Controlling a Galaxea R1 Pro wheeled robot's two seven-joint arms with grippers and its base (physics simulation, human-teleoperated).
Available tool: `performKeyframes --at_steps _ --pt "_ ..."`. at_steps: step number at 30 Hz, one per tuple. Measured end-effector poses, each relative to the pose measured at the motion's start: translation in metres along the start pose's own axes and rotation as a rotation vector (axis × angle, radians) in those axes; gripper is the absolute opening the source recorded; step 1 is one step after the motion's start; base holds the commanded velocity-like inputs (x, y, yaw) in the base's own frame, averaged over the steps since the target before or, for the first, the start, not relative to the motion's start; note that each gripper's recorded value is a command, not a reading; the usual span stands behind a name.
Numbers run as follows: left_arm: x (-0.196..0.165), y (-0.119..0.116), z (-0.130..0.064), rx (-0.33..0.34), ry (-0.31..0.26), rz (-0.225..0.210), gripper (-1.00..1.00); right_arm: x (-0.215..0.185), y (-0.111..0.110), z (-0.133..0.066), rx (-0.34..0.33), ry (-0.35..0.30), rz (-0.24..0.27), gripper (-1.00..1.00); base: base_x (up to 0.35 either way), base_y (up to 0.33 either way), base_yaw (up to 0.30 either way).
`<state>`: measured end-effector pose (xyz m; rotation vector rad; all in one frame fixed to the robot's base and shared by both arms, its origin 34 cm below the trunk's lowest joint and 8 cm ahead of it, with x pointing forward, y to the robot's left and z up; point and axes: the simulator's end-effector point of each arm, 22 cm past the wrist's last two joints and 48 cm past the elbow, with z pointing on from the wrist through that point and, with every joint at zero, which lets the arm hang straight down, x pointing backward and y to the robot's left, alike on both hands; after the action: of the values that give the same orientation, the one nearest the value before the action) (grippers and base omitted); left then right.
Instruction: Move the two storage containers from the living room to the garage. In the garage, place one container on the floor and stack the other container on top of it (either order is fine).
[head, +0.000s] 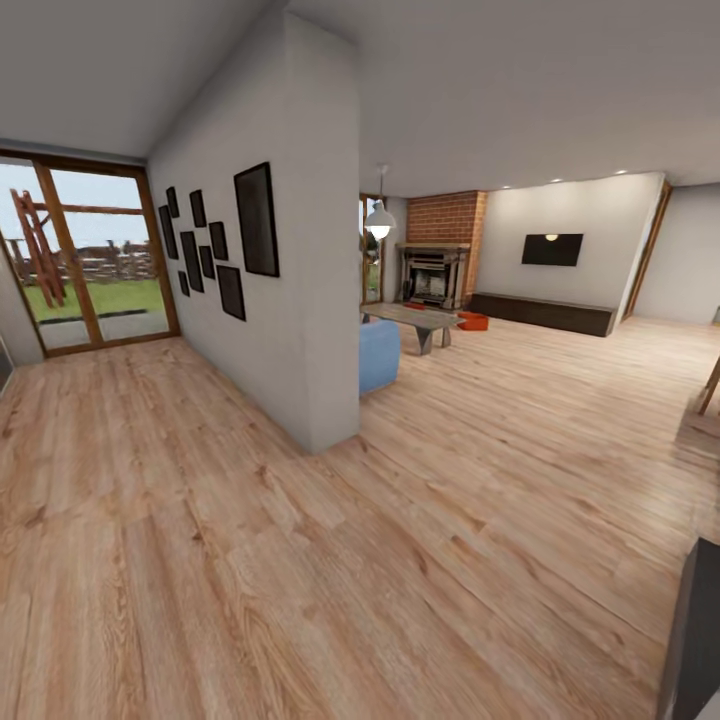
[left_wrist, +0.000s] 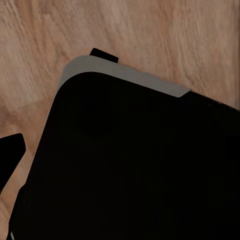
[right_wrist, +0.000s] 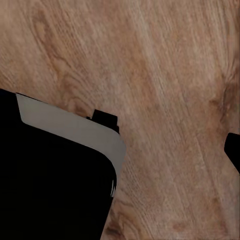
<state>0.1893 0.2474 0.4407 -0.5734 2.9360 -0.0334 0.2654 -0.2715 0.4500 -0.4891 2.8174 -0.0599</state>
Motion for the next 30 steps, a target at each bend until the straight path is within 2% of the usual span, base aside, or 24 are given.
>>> performKeyframes --at_steps 7,15,30 --pt "0.0 0.0 0.0 0.0 0.0 0.0 1.0 -0.0006 0.001 0.0 -0.001 -0.002 0.004 1.0 0.323 0.0 -0.045" --pt "-0.0003 -0.0002 0.0 0.0 -0.001 0.0 1.0 -0.0011 0.003 0.0001 -0.003 -0.002 0.006 1.0 0.323 0.029 -0.267" --pt "-0.0004 -0.0002 0.0 0.0 -0.001 0.0 1.0 -0.0005 0.0013 0.0 -0.001 -0.001 0.004 1.0 0.323 0.115 -0.29"
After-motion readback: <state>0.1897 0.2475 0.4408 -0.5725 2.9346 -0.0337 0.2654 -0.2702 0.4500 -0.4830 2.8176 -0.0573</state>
